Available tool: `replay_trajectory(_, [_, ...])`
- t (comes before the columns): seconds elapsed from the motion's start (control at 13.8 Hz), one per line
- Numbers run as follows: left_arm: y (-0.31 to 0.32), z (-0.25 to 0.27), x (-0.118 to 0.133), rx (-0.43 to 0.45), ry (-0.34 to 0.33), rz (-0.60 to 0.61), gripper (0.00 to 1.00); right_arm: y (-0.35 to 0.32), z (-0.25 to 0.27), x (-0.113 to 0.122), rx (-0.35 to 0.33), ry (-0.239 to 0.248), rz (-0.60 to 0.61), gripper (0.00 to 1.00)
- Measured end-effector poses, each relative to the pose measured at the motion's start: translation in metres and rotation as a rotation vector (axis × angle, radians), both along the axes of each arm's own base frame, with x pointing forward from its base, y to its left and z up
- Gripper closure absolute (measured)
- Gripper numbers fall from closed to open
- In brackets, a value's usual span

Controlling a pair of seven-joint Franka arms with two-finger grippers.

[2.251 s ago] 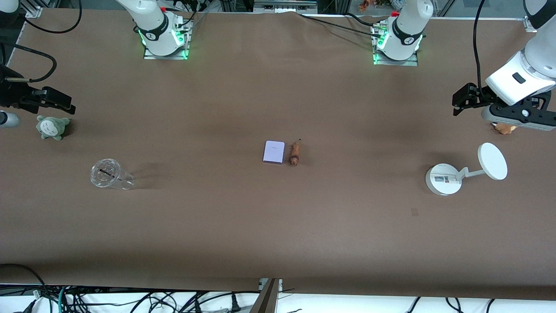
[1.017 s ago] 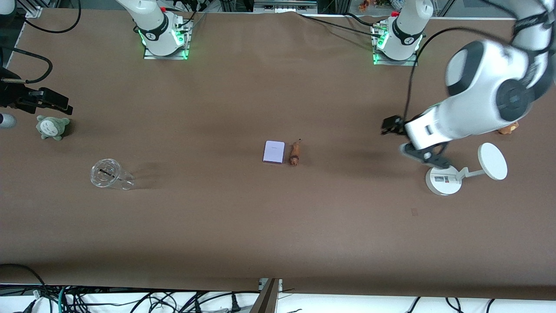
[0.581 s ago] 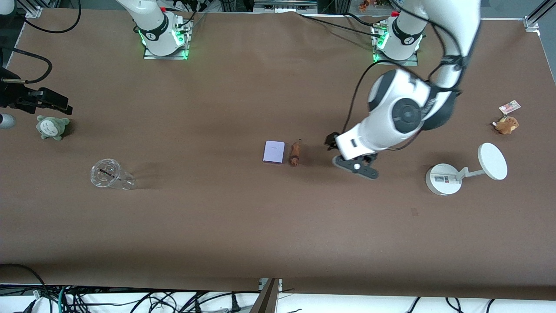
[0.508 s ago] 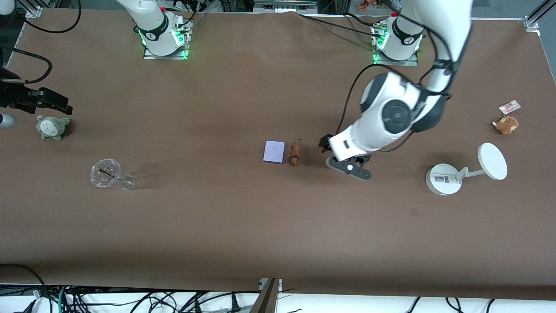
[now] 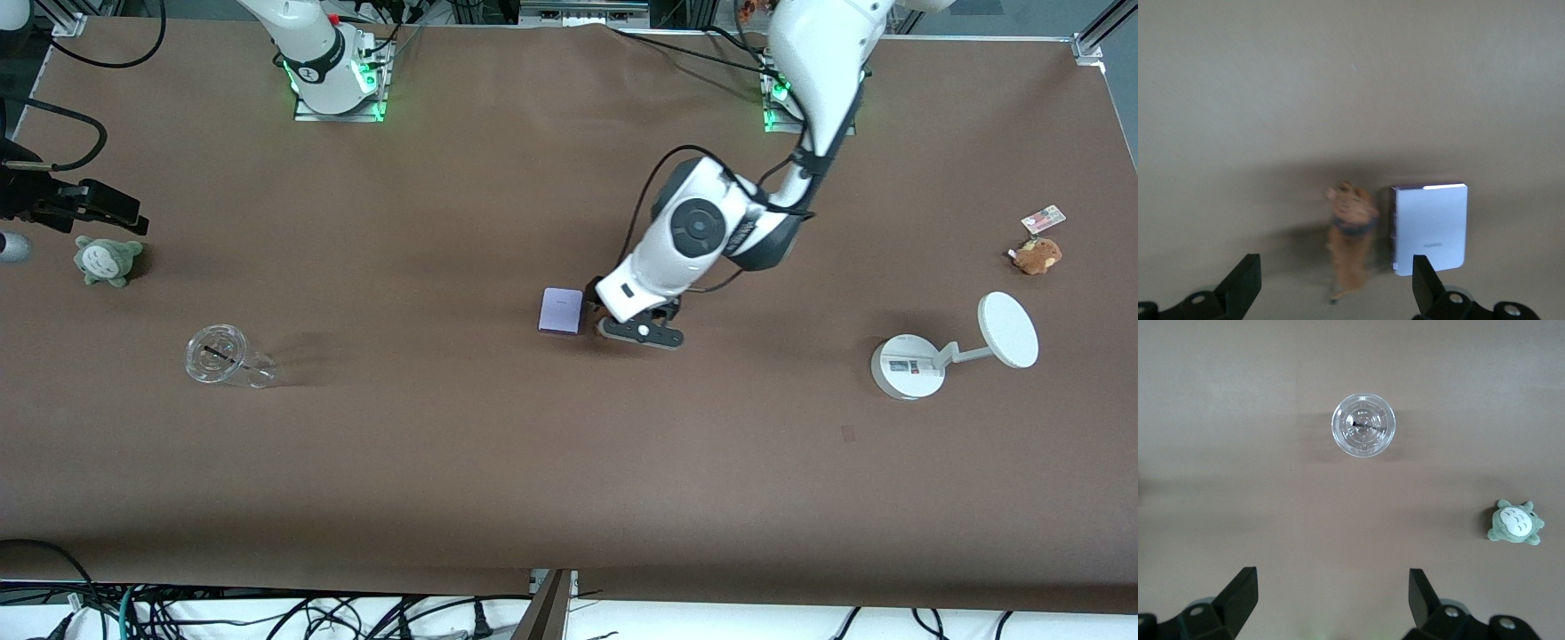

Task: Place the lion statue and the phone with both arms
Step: 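Grasp the lion statue with the left gripper while the right gripper reaches the phone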

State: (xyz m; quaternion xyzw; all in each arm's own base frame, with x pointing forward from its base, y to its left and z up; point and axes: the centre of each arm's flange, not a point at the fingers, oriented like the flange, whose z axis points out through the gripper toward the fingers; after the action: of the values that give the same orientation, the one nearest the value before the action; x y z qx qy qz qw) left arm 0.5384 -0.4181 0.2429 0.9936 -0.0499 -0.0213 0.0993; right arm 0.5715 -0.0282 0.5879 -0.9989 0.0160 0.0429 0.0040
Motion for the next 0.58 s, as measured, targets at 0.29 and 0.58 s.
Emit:
replay_trajectory(0.29, [-0.018,-0.043,-0.011,0.051,-0.084,-0.022,0.00,0.000,-0.010,0.004,0.000,0.018,0.000,0.00])
replay_trajectory(0.58, [-0.021,-0.047,-0.012,0.050,-0.093,-0.023,0.32,0.000,-0.039,0.016,0.000,0.065,-0.004,0.00])
